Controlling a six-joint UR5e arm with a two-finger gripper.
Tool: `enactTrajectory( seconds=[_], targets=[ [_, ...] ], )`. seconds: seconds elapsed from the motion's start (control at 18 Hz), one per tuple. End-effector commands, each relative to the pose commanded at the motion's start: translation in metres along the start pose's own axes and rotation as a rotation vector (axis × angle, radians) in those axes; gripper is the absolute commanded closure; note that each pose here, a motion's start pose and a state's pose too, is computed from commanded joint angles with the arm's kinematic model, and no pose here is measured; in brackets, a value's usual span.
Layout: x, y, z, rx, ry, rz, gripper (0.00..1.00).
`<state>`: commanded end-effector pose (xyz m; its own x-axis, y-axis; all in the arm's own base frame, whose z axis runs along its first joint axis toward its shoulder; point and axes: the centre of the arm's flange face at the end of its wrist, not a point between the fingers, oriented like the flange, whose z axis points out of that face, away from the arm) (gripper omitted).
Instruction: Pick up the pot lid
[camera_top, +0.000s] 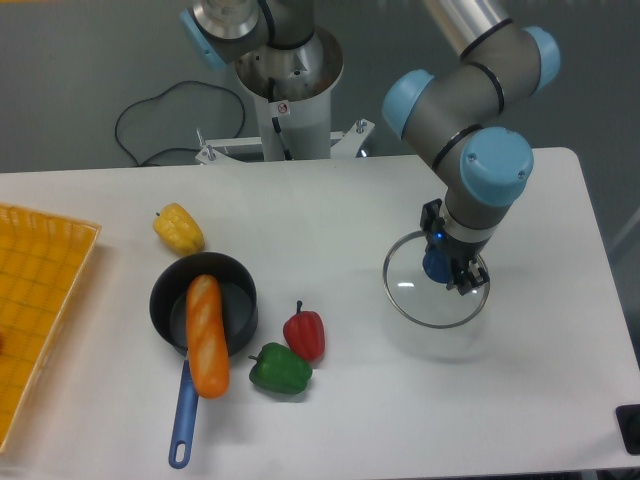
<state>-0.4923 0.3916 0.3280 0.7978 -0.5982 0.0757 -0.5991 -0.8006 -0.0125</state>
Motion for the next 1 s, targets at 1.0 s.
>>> enactTrajectory(
  seconds=[1.0],
  targets=[
    [0.003,-0.003,-0.014,0.037,-0.031,-0.035,0.41]
  ],
)
